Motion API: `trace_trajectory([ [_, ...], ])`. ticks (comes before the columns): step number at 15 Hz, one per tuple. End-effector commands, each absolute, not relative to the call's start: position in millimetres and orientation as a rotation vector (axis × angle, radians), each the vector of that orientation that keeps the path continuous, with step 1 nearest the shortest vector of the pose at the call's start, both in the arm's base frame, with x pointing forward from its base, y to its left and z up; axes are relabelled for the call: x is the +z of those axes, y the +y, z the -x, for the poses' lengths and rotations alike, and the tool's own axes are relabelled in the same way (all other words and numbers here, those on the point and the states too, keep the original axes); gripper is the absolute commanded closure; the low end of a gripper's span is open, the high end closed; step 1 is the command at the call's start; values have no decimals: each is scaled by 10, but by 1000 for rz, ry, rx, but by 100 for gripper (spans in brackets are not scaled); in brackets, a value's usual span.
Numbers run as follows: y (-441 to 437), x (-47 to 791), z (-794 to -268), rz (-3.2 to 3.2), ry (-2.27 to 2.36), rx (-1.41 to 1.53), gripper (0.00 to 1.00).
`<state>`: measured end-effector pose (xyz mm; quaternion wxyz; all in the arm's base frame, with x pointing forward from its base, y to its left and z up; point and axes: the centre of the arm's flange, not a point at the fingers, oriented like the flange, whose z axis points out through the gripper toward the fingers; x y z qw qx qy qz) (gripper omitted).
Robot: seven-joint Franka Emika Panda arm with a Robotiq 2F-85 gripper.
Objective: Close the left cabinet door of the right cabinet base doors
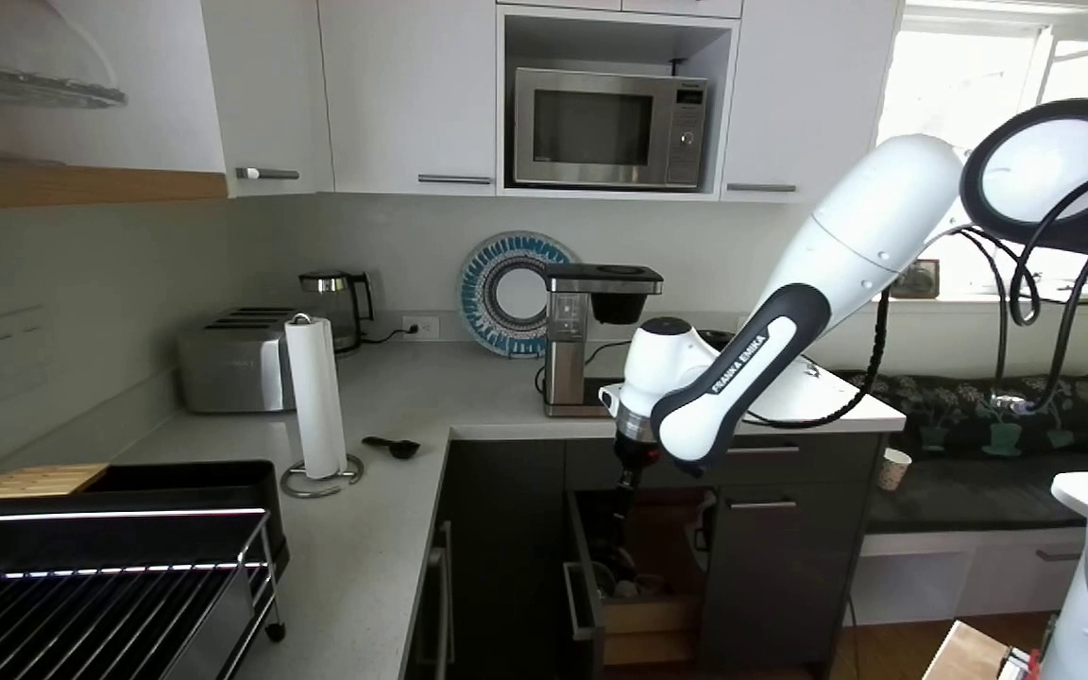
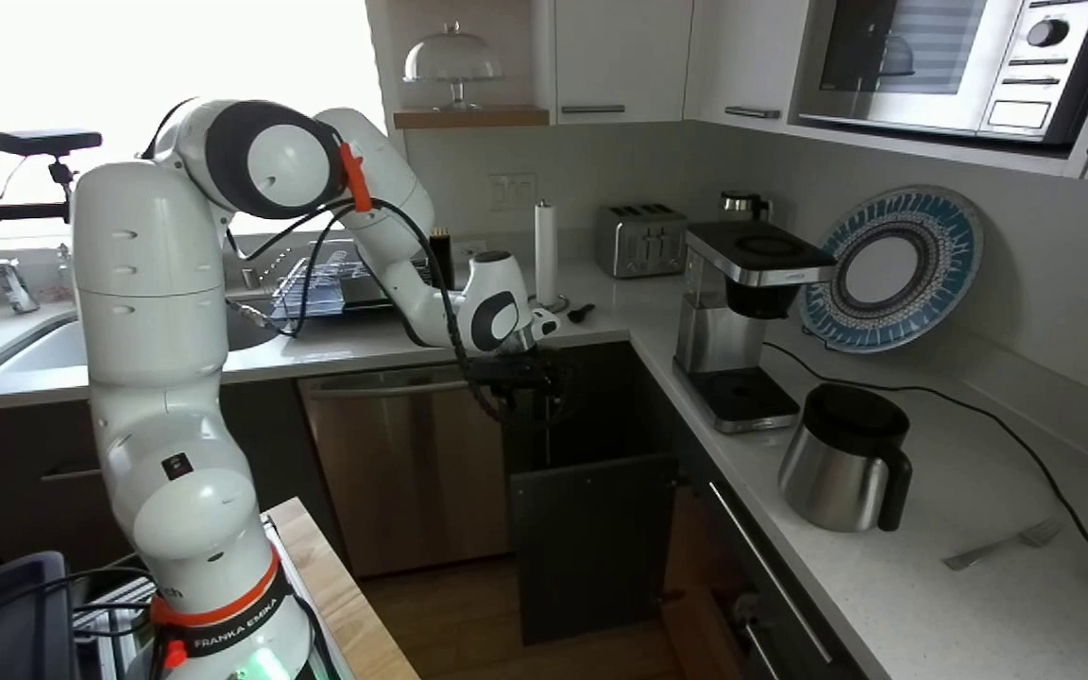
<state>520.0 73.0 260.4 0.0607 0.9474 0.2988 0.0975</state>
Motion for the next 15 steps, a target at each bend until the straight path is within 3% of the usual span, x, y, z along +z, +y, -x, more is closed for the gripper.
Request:
trace_trajectory([
  [1,1053,2173,-5422,-2887,1146,305,0],
  [15,1195,1023,-5722,-2770,1378,244,0],
])
